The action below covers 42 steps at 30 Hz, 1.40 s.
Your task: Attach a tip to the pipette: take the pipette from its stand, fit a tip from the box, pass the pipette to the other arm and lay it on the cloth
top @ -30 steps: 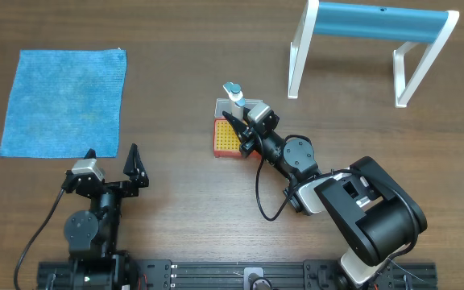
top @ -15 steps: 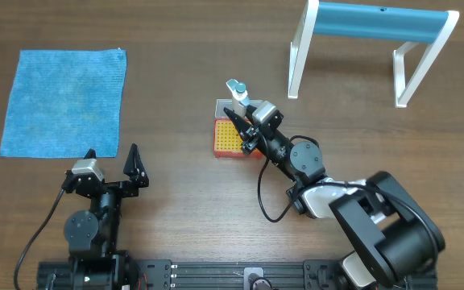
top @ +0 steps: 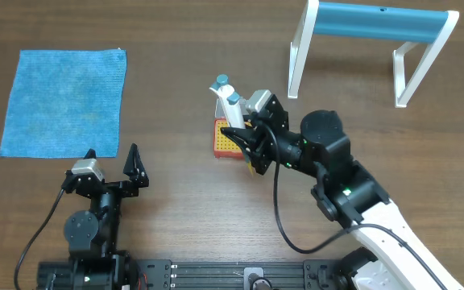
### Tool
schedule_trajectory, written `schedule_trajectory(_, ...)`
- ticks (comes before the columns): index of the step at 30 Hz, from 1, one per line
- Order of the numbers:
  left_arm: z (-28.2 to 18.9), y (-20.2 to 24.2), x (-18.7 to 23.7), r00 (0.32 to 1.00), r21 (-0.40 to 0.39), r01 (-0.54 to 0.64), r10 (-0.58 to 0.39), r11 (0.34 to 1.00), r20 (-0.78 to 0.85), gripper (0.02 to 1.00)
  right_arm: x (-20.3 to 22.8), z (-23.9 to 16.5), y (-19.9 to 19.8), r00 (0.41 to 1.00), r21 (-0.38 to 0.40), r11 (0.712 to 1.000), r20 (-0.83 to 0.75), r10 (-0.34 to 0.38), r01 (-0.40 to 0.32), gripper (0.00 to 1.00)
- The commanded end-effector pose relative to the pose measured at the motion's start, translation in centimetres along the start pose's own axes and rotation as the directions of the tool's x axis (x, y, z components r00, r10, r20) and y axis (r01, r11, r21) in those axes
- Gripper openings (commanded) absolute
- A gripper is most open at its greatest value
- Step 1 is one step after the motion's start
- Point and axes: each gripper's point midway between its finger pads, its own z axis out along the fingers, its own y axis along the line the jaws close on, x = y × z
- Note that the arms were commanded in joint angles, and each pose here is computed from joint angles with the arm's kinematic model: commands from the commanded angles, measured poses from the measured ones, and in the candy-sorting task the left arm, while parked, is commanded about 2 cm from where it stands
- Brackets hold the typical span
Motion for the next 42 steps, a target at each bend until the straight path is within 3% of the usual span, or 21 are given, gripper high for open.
schedule_trajectory(1,0.0,0.0,0.1,1.0,0.003,0.005,-0.005,1.0,-0.001,0.991,4.0,0.8,0.7,0.971,-0.011,0.984,-0.167,0.172,-0.176,0.084)
schedule_trajectory(3,0.0,0.0,0.1,1.0,0.003,0.005,-0.005,1.0,-0.001,0.991,4.4,0.8,0.8,0.958,-0.002,0.974,-0.181,0.224,-0.228,0.082)
schedule_trajectory(7,0.0,0.0,0.1,1.0,0.003,0.005,-0.005,1.0,-0.001,0.991,4.4,0.8,0.8,0.904,0.029,0.921,-0.179,0.388,-0.389,0.082)
schedule_trajectory(12,0.0,0.0,0.0,1.0,0.004,0.005,-0.005,1.0,0.002,0.991,4.4,0.8,0.8,0.849,0.051,0.866,-0.173,0.499,-0.498,0.082)
schedule_trajectory(13,0.0,-0.2,-0.1,1.0,0.014,0.007,-0.007,1.0,0.006,0.991,4.4,0.8,0.8,0.847,0.052,0.864,-0.173,0.502,-0.501,0.082)
schedule_trajectory(14,-0.1,-1.8,0.2,0.995,0.106,0.096,-0.094,0.99,-0.023,0.991,4.4,0.8,0.8,0.847,0.052,0.864,-0.173,0.502,-0.501,0.084)
schedule_trajectory(15,-0.4,-3.4,0.4,0.976,0.185,0.214,-0.204,0.959,-0.069,0.991,4.4,0.8,0.8,0.847,0.052,0.864,-0.173,0.502,-0.501,0.082)
schedule_trajectory(16,-0.9,-5.3,0.6,0.921,0.266,0.386,-0.354,0.883,-0.161,0.991,4.4,0.8,0.8,0.847,0.052,0.864,-0.173,0.502,-0.501,0.082)
schedule_trajectory(17,-2.2,-8.1,1.6,0.769,0.307,0.63,-0.52,0.713,-0.371,0.991,4.4,0.8,0.8,0.847,0.052,0.864,-0.173,0.502,-0.501,0.082)
schedule_trajectory(18,-3.8,-10.5,2.5,0.62,0.295,0.77,-0.555,0.566,-0.555,0.989,4.4,0.8,0.8,0.847,0.052,0.864,-0.173,0.502,-0.501,0.077)
schedule_trajectory(20,-4.4,-11.2,2.6,0.591,0.298,0.791,-0.54,0.535,-0.6,0.991,4.4,0.8,0.8,0.847,0.052,0.864,-0.173,0.502,-0.501,0.082)
schedule_trajectory(22,-3.9,-10.7,1.4,0.519,0.252,0.848,-0.632,0.467,-0.575,0.991,4.3,0.8,0.8,0.849,0.05,0.865,-0.17,0.5,-0.5,0.082)
schedule_trajectory(23,-3.7,-10.8,0.1,0.543,0.294,0.838,-0.643,0.461,-0.54,0.991,4.3,0.8,0.8,0.849,0.05,0.865,-0.17,0.5,-0.5,0.082)
schedule_trajectory(25,-3.9,-11.2,-1.8,0.563,0.357,0.826,-0.649,0.436,-0.512,0.993,4.3,0.8,0.7,0.849,0.05,0.865,-0.17,0.5,-0.499,0.082)
schedule_trajectory(33,-4.8,-14.2,-1.4,0.478,0.321,0.872,-0.504,0.369,-0.72,0.993,4.2,0.8,0.8,0.848,0.049,0.864,-0.168,0.502,-0.502,0.082)
schedule_trajectory(39,-2.2,-16.2,-3.8,0.527,0.382,0.832,-0.358,0.403,-0.771,0.996,3.8,0.9,0.7,0.855,0.04,0.868,-0.155,0.495,-0.495,0.077)
schedule_trajectory(42,-0.6,-19.7,-5.4,0.591,0.494,0.788,-0.228,0.367,-0.774,0.993,3.7,0.9,1.1,0.855,0.018,0.868,-0.162,0.492,-0.496,0.082)
